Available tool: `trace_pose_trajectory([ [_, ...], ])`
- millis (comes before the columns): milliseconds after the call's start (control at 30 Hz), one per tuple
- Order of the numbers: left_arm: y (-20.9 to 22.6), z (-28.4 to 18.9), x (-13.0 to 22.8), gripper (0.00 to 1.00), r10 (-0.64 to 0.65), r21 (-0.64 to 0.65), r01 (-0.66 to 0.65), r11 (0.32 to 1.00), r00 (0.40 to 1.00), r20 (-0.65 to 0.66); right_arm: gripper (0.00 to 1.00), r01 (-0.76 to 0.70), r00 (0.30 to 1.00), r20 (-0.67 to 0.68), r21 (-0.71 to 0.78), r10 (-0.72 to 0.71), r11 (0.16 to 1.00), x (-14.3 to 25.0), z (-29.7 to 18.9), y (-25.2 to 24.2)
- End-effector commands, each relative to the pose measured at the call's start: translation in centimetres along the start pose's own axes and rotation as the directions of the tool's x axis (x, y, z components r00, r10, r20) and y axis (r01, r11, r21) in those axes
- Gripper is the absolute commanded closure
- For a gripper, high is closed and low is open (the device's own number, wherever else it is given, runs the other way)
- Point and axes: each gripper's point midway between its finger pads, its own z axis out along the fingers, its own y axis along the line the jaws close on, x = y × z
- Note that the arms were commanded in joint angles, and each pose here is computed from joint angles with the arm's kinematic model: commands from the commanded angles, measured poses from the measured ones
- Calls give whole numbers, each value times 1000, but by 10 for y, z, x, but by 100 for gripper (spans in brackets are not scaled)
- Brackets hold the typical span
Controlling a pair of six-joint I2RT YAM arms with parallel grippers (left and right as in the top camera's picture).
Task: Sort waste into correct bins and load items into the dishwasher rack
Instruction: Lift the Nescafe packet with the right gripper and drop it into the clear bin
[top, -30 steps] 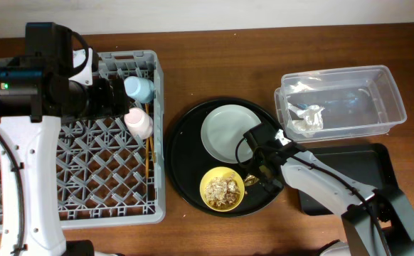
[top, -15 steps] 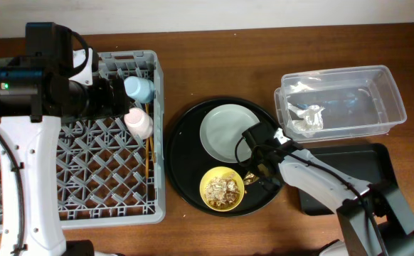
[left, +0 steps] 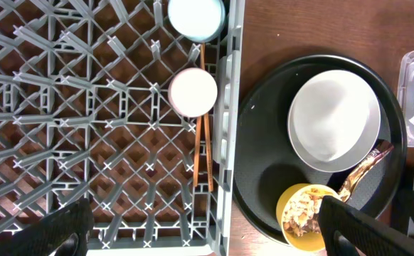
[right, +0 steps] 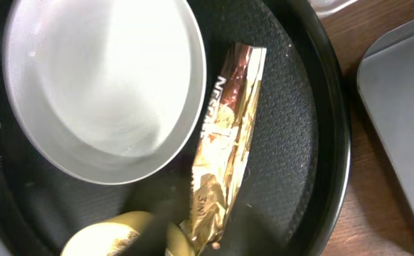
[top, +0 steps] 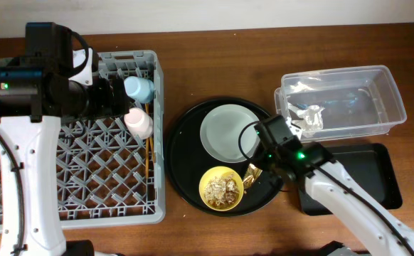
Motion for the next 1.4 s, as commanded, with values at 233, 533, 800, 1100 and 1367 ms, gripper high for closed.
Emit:
trace_pose_trajectory([
  [233,1,0,-2,1,-11,-5,11,1000,1000,3,36,64,984,-174,94,-47,993,49,66,-10],
  [533,1,0,-2,0,-11,-5,11,1000,1000,3,41,109,979,-184,142,-82,984,59,92,-12],
  [800,1,0,-2,1,-11,-5,11,1000,1000,3,96,139,978,-173,117,-117,983,45,62,2],
  [1100,1,0,-2,1,-11,-5,11,1000,1000,3,96,104,973,198,61,-115,993,-60,-40,43],
  [1367,1,0,-2,0,-11,-5,11,1000,1000,3,94,-237,912,363,83,192,968,-169,-15,-30],
])
